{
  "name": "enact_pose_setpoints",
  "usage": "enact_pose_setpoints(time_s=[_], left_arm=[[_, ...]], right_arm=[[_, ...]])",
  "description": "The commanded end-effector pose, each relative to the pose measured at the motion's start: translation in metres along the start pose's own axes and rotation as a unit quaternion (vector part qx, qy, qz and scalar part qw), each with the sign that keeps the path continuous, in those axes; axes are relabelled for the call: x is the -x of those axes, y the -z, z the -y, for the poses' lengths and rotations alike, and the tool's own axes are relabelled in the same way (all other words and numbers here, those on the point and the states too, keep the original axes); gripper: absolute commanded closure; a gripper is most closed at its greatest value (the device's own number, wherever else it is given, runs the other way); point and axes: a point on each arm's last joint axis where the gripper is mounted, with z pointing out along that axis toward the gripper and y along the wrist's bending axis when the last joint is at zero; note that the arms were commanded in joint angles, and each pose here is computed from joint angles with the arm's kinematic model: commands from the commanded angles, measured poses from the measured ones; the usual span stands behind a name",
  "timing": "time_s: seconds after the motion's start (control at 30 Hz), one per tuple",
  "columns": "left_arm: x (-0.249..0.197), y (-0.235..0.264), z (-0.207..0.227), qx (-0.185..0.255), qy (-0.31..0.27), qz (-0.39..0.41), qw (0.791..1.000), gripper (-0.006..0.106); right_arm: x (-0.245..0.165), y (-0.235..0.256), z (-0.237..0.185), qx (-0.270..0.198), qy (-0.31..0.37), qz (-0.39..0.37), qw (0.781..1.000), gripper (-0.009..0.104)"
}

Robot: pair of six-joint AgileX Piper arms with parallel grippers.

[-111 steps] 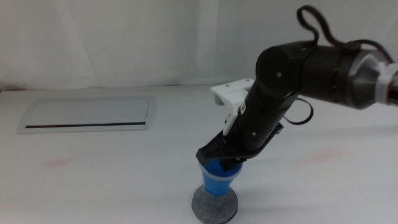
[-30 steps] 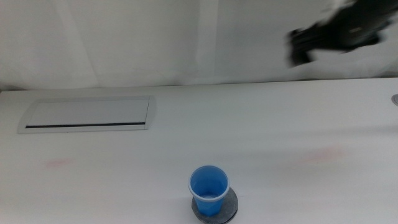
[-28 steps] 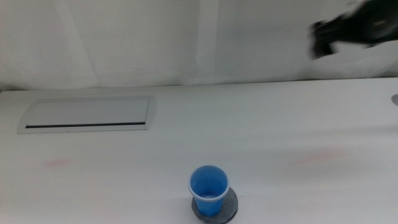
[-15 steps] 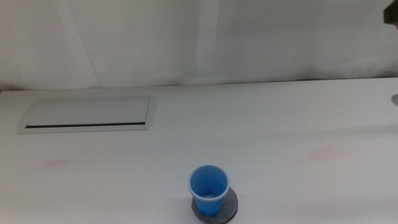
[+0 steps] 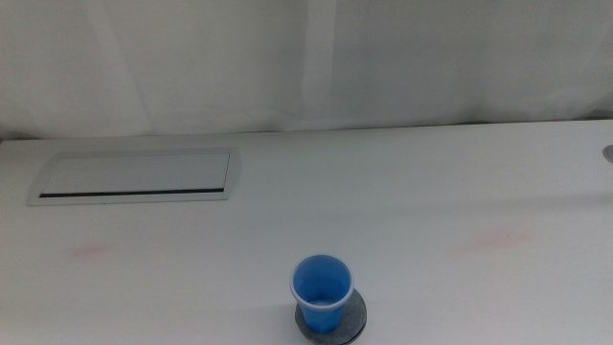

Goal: Place an empty cup on a cup mat.

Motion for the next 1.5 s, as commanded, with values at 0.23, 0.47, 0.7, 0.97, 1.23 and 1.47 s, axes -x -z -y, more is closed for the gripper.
enact_pose_setpoints(time_s=[0.23, 0.47, 0.7, 0.97, 1.23, 1.47], left_arm=[[-0.01, 0.001, -0.001, -0.003, 0.003, 0.006, 1.0, 0.103], [-0.01, 0.001, -0.001, -0.003, 0.003, 0.006, 1.0, 0.103], [-0.01, 0.001, -0.001, -0.003, 0.003, 0.006, 1.0, 0.103], [-0.01, 0.001, -0.001, -0.003, 0.003, 0.006, 1.0, 0.103], [-0.01, 0.001, -0.001, -0.003, 0.003, 0.006, 1.0, 0.103], [-0.01, 0.001, -0.001, -0.003, 0.003, 0.006, 1.0, 0.103]], right_arm=[[-0.071, 0.054, -0.008, 0.013, -0.038, 0.056, 0.998, 0.0], [-0.115, 0.03, -0.014, 0.012, -0.04, 0.074, 0.996, 0.0], [-0.158, 0.013, -0.019, 0.013, -0.043, 0.057, 0.997, 0.0], [-0.168, 0.01, -0.02, 0.014, -0.039, 0.049, 0.998, 0.0], [-0.168, 0.01, -0.02, 0.013, -0.035, 0.046, 0.998, 0.087], [-0.164, 0.01, -0.019, 0.012, -0.039, 0.072, 0.997, 0.097]])
